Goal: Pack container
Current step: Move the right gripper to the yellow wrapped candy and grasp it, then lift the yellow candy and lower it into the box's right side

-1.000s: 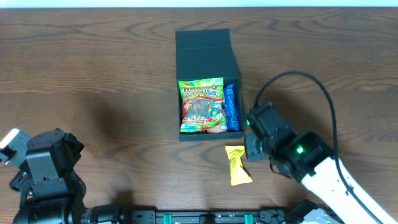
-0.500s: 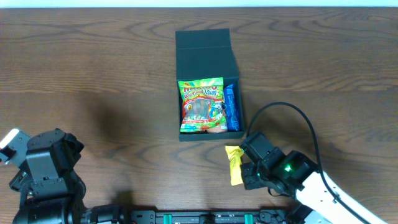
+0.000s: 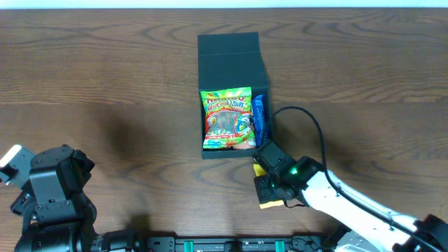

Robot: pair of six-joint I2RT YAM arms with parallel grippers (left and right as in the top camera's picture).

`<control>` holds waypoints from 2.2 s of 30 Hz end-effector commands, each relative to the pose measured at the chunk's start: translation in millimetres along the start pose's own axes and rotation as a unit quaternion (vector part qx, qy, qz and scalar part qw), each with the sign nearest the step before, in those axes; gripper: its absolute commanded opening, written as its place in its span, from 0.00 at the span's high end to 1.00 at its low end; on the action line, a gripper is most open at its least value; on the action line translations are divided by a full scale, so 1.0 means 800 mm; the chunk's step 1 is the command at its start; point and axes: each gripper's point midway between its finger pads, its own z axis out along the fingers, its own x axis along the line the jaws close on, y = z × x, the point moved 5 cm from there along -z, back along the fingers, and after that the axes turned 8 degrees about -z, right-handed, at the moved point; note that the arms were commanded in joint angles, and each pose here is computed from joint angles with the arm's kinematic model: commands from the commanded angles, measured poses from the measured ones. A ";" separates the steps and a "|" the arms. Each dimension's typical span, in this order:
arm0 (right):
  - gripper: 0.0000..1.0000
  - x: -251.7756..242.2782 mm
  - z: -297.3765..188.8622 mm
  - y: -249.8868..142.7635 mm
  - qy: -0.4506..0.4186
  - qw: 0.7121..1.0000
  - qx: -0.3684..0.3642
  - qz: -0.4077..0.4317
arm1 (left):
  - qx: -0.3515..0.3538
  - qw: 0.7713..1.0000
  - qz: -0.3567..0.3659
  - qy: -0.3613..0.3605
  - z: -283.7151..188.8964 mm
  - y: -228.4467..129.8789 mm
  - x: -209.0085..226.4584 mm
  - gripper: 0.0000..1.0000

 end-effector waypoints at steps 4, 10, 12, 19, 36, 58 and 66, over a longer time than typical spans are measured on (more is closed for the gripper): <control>0.45 -0.002 0.013 0.001 -0.016 1.000 0.010 0.003 | -0.007 1.000 -0.010 0.004 -0.003 0.004 0.003 0.05; 0.62 0.001 0.025 0.000 -0.021 1.000 0.023 -0.002 | -0.007 1.000 -0.010 0.004 -0.003 0.004 0.002 0.05; 0.68 0.001 0.025 0.000 -0.020 1.000 0.022 -0.002 | -0.007 1.000 -0.010 0.004 -0.003 0.004 0.003 0.05; 0.72 0.010 0.016 0.008 -0.001 1.000 0.012 -0.007 | -0.007 1.000 -0.010 0.004 -0.003 0.004 0.003 0.05; 0.73 0.062 -0.090 0.035 0.112 0.986 -0.114 -0.049 | -0.007 1.000 -0.010 0.004 -0.003 0.004 0.003 0.05; 0.72 -0.012 -0.134 0.165 0.055 0.960 -0.274 0.016 | -0.007 1.000 -0.010 0.004 -0.003 0.004 0.003 0.05; 0.73 -0.014 -0.096 0.178 0.039 0.973 -0.227 0.011 | -0.007 1.000 -0.010 0.004 -0.003 0.004 0.003 0.05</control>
